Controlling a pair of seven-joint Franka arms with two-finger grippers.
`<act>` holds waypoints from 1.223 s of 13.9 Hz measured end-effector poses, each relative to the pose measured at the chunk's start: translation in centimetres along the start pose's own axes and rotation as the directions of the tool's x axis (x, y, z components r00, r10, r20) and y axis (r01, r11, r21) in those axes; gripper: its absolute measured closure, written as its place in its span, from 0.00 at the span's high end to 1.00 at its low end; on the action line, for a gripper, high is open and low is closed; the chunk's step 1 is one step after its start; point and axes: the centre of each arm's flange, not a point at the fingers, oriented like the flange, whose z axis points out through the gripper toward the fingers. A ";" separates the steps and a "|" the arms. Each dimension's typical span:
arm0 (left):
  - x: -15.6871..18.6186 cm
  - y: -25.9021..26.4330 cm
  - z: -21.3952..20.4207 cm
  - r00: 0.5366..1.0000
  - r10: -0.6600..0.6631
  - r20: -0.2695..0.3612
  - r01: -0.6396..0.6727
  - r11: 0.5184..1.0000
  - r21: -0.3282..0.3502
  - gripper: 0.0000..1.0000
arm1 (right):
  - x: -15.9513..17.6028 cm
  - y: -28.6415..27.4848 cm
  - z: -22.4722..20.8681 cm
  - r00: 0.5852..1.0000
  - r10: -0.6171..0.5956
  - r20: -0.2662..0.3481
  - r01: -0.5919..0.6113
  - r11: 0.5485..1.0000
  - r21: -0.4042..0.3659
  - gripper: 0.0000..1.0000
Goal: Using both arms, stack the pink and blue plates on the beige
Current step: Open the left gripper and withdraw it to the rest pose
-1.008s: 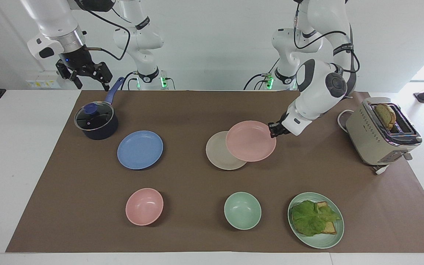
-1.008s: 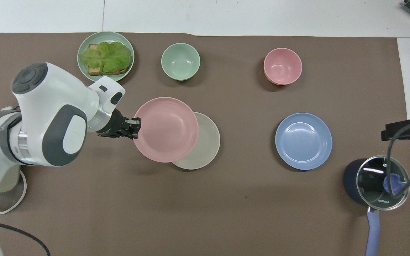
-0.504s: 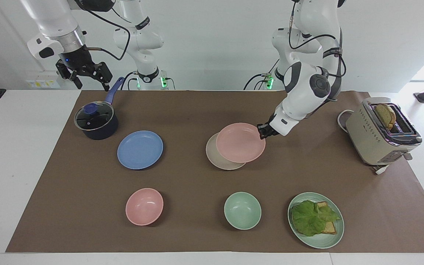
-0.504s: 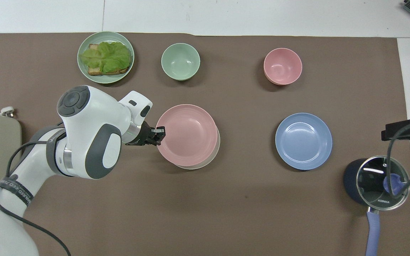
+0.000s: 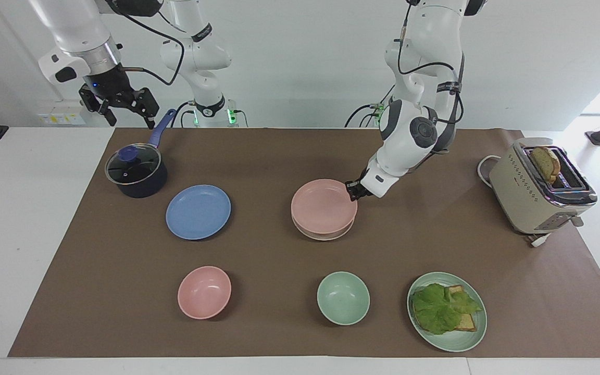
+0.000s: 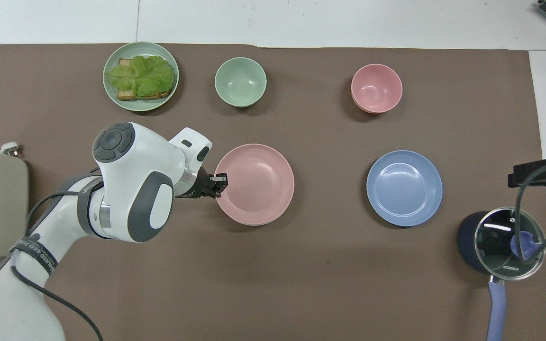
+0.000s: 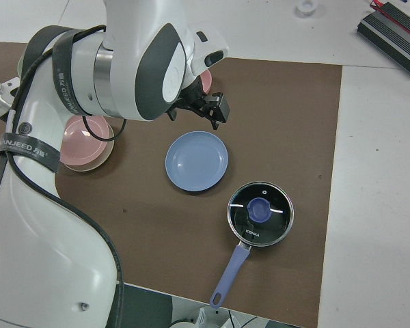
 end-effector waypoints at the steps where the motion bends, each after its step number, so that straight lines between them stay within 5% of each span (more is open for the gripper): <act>1: -0.1 0.1 0.2 1.000 0.002 0.002 -0.002 1.000 0.001 0.05 | 0.0 0.0 0.0 1.000 0.000 0.000 0.000 1.000 0.000 1.00; 3: -0.1 0.2 0.3 1.000 0.004 0.002 -0.004 1.000 0.002 0.11 | 0.0 0.0 0.0 1.000 0.000 0.000 0.000 1.000 0.000 1.00; 11: 0.3 -0.1 0.0 1.000 -0.003 -0.013 0.003 1.000 -0.003 1.00 | 0.0 0.0 0.0 1.000 0.000 0.000 0.000 1.000 0.000 1.00; 17: 4.8 -7.3 -3.8 0.994 -0.065 -0.090 0.071 0.995 0.067 1.00 | 0.7 0.0 1.2 1.000 0.001 -0.026 -0.001 1.000 0.002 1.00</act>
